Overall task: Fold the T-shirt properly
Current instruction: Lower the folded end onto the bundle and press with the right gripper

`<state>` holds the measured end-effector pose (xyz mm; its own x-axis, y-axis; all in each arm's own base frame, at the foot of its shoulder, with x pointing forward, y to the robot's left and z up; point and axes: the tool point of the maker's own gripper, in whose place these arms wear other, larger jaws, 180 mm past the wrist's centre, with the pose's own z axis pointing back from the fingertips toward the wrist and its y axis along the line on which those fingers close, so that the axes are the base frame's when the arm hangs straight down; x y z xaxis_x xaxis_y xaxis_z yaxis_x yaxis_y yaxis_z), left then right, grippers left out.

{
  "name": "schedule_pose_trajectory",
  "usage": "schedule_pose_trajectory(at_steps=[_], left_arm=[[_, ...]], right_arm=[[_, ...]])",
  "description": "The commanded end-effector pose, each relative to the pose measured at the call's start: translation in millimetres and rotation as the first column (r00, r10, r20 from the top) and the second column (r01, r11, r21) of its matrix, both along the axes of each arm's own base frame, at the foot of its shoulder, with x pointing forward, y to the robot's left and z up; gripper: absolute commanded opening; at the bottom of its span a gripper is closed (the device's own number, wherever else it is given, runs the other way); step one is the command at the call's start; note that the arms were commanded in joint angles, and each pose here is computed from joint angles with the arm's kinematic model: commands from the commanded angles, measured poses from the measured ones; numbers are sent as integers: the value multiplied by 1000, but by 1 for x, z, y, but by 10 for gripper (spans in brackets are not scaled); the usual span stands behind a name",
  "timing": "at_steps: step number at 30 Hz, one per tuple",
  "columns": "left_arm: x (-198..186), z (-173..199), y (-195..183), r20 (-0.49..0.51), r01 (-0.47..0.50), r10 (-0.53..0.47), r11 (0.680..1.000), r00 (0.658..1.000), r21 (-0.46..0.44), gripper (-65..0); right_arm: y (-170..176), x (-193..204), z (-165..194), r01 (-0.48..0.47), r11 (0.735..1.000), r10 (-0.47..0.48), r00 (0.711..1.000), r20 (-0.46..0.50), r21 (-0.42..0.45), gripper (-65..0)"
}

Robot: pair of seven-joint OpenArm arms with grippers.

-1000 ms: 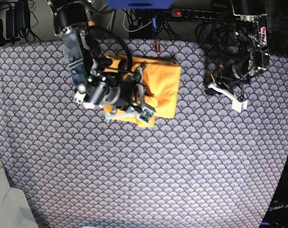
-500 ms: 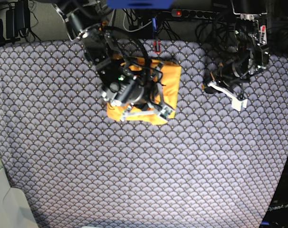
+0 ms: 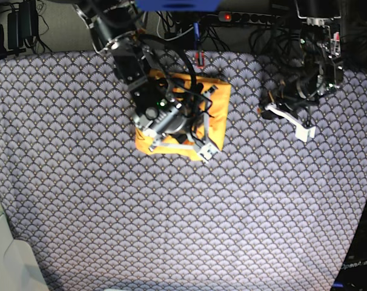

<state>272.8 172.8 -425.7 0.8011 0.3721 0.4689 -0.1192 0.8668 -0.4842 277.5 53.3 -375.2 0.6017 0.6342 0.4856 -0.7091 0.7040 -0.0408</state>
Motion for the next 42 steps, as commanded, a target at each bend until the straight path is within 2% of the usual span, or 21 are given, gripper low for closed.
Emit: schedule_pose_trajectory(at_steps=[1, 5, 7, 10, 14, 16, 21, 25, 27, 34, 37, 40, 42], left_arm=[[9, 13, 7, 48, 0, 0, 1000, 999, 16, -650], [14, 24, 6, 80, 9, -11, 1000, 997, 25, -650], [12, 24, 6, 81, 11, -13, 1000, 997, 27, -650], [11, 24, 6, 79, 11, -13, 1000, 997, 27, -650], [11, 23, 6, 78, 11, -13, 1000, 997, 27, -650], [11, 23, 6, 78, 11, -13, 1000, 997, 27, -650], [11, 23, 6, 78, 11, -13, 1000, 997, 27, -650], [11, 23, 6, 78, 11, -13, 1000, 997, 27, -650], [11, 23, 6, 78, 11, -13, 1000, 997, 27, -650], [11, 23, 6, 78, 11, -13, 1000, 997, 27, -650], [11, 23, 6, 78, 11, -13, 1000, 997, 27, -650], [11, 23, 6, 78, 11, -13, 1000, 997, 27, -650], [11, 23, 6, 78, 11, -13, 1000, 997, 27, -650]], right_arm=[[11, 8, 15, 6, 999, -7, 1000, 29, 40, -650], [18, 6, 19, 26, 998, -27, 1000, 12, 57, -650], [18, 8, 20, 114, 990, -113, 993, -14, 83, -650], [14, 12, 21, 279, 953, -273, 960, -60, 122, -650], [9, 14, 18, 396, 908, -385, 917, -102, 134, -650], [8, 14, 18, 418, 898, -406, 907, -109, 137, -650], [5, 8, 13, 435, 894, -420, 896, -143, 104, -650], [1, 7, 11, 560, 820, -534, 824, -189, 122, -650], [0, 7, 12, 582, 803, -555, 808, -197, 126, -650], [3, 7, 13, 578, 805, -549, 811, -200, 133, -650], [16, 2, 26, 561, 802, -511, 822, -253, 204, -650], [29, -2, 40, 540, 796, -466, 835, -294, 274, -601], [37, -5, 46, 526, 792, -433, 842, -322, 310, -545]])
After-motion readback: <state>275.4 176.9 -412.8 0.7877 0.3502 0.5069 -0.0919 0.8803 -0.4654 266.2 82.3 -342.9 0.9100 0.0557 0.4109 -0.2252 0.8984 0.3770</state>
